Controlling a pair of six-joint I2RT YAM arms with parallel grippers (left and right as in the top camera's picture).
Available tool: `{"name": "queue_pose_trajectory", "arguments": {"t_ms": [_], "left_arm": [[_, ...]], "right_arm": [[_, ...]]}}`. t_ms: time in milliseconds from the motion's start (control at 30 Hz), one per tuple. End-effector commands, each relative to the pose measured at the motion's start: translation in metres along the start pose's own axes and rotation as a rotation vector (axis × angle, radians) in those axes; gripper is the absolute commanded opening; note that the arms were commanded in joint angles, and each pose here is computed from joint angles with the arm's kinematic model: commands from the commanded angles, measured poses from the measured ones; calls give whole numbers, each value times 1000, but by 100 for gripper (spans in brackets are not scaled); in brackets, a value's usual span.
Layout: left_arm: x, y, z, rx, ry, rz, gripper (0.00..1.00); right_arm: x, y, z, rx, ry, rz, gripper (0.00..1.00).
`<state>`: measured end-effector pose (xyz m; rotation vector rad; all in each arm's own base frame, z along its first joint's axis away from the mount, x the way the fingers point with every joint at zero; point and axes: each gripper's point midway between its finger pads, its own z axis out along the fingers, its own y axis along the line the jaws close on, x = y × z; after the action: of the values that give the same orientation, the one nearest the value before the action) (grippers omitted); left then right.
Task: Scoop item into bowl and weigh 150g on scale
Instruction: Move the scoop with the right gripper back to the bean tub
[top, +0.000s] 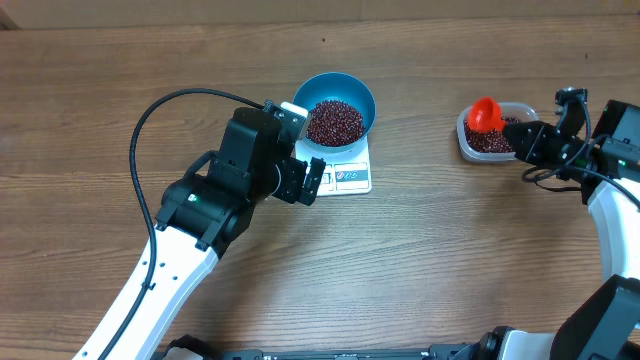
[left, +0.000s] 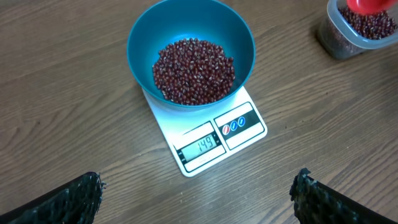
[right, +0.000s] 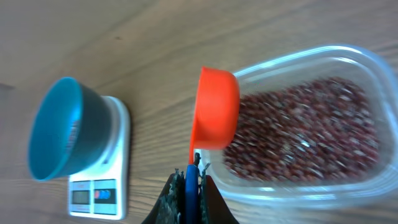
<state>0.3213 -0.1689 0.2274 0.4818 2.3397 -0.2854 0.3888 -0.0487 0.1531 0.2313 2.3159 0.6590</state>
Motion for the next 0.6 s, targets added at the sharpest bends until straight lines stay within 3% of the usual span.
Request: {"name": "queue_pose_trajectory", "arguments": {"t_ms": [0,200,567], "left_arm": [[-3,0,-2,5,-10,-16,100],[-3,0,-2,5,-10,-17,100],[-3,0,-2,5,-10,-17,100]], "right_arm": [[0,-27,-11,184,1,-42,4],[10,-51,-17,326,40,-20,4],[20,-55,-17,347,78,1,4]]}}
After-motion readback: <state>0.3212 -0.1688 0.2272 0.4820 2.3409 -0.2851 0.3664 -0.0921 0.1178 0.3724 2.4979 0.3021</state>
